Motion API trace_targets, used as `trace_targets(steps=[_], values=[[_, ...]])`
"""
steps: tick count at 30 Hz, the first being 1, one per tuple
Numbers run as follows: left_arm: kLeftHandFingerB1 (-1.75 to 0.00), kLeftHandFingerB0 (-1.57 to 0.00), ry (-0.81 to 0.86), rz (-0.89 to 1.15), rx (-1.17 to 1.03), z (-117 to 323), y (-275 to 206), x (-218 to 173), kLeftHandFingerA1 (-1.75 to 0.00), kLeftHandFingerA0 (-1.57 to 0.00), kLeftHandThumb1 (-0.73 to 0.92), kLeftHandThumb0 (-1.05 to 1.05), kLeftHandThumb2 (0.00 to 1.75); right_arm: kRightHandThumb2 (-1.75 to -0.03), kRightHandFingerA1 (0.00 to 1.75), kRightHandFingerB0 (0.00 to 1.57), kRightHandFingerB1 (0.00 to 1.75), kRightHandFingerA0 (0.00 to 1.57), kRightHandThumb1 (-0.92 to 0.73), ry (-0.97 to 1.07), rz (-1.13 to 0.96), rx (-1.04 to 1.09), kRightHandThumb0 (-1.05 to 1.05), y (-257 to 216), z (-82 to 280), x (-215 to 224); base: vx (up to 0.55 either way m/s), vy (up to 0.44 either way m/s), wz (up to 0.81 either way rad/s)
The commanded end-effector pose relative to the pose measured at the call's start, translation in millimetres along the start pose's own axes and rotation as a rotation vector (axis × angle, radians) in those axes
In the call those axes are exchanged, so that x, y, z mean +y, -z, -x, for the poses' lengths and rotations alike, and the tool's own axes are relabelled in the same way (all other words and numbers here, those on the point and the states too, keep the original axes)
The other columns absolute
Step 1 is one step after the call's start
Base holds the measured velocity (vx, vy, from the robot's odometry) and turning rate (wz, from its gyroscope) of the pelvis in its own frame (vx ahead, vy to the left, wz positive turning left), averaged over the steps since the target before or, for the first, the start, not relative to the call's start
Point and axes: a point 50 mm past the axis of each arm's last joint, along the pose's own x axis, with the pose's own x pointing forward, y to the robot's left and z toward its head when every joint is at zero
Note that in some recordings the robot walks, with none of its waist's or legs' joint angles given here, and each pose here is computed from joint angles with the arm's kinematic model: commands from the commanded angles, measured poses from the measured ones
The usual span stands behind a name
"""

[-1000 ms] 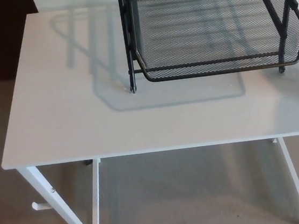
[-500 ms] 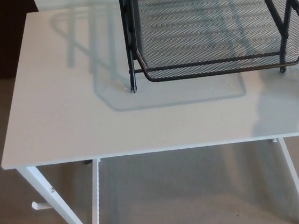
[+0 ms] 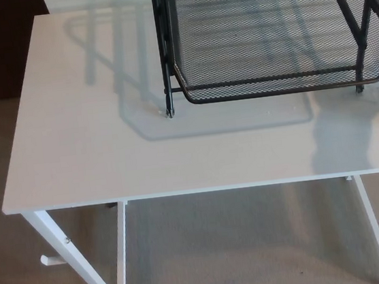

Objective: The robot walks towards a desk on which a file tray is kept in the middle and a cube is kept to its right. The robot lifts the cube using its right hand and places it on the file tray.

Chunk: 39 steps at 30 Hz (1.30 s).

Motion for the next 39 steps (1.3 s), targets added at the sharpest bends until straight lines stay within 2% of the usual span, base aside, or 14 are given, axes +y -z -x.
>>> trace_targets(steps=[1,5,6,10,11,12,13,22,28,29,31,32,35,39], values=[[-0.48,-0.17,-0.012,-0.004,-0.037,2,-3,7,-0.58,-0.31,0.66,-0.68,0.95,-0.57,0.31,0.19,0.29,0.08,-0.52,-0.020,0.028,0.029,-0.53,8,-5,14,0.00,0.000,0.00],[-0.48,-0.18,-0.012,-0.004,-0.031,1,-3,7,-0.58,-0.31,0.66,-0.68,0.95,-0.59,0.28,0.17,0.29,0.07,-0.54,-0.057,0.031,0.068,-0.50,15,-6,23,0.00,0.000,0.00],[-0.41,-0.24,-0.014,-0.007,-0.033,1,-3,7,-0.55,-0.38,0.83,-0.67,0.64,-0.58,0.28,0.17,0.29,0.07,-0.53,-0.063,0.037,0.073,-0.50,17,-7,25,0.00,0.000,0.00],[-0.40,-0.26,-0.008,-0.011,-0.045,2,-3,7,-0.54,-0.38,0.84,-0.65,0.65,-0.59,0.28,0.18,0.29,0.08,-0.54,-0.079,0.043,0.080,-0.51,22,-7,33,0.00,0.000,0.00],[-0.50,-0.19,-0.005,-0.018,-0.049,2,-3,7,-0.60,-0.33,0.68,-0.67,0.97,-0.57,0.33,0.20,0.29,0.08,-0.54,-0.081,0.039,0.080,-0.51,23,-7,34,0.00,0.000,0.00],[-0.49,-0.17,-0.001,-0.030,-0.054,3,-4,7,-0.61,-0.33,0.68,-0.67,1.00,-0.94,0.53,0.00,0.47,0.03,-0.40,-0.085,0.034,0.082,-0.33,25,-7,38,0.00,0.000,0.00],[-0.39,-0.26,-0.002,-0.035,-0.053,3,-3,7,-0.54,-0.39,0.85,-0.67,0.65,-0.94,0.53,0.00,0.47,0.04,-0.41,-0.094,0.030,0.087,-0.32,28,-6,41,0.00,0.000,0.00],[-0.41,-0.26,-0.003,-0.026,-0.048,3,0,8,-0.55,-0.38,0.84,-0.68,0.65,-0.97,0.53,0.00,0.47,0.04,-0.45,-0.140,-0.029,0.154,-0.31,47,-3,51,0.00,0.000,0.00],[-0.49,-0.20,0.013,-0.047,-0.050,4,0,7,-0.59,-0.32,0.69,-0.69,0.98,-0.95,0.53,0.00,0.47,0.04,-0.42,-0.128,-0.011,0.150,-0.31,48,-5,55,0.00,0.000,0.00],[-0.48,-0.17,0.014,-0.047,-0.049,4,1,7,-0.60,-0.33,0.69,-0.68,1.01,-0.58,0.29,0.20,0.29,0.08,-0.54,-0.131,-0.008,0.151,-0.47,48,-5,58,0.00,0.000,0.00],[-0.49,-0.20,0.013,-0.040,-0.043,3,1,6,-0.58,-0.32,0.69,-0.69,0.97,-0.95,0.53,0.00,0.47,0.04,-0.42,-0.140,0.002,0.148,-0.31,47,-7,65,0.00,0.000,0.00],[-0.40,-0.25,0.011,-0.046,-0.043,3,0,6,-0.54,-0.39,0.86,-0.67,0.65,-0.69,0.47,0.14,0.35,0.13,-0.47,-0.171,0.051,0.149,-0.50,47,-7,71,0.00,0.000,0.00],[-0.40,-0.25,0.008,-0.050,-0.042,3,1,6,-0.54,-0.39,0.86,-0.67,0.65,-0.57,0.40,0.17,0.28,0.11,-0.55,-0.201,0.095,0.158,-0.42,49,-7,77,0.00,0.000,0.00],[-0.39,-0.25,0.004,-0.045,-0.035,3,2,6,-0.53,-0.39,0.85,-0.66,0.65,-0.64,0.57,0.31,0.33,0.62,-0.65,-0.170,0.165,0.110,-0.21,54,-4,88,0.00,0.000,0.00]])
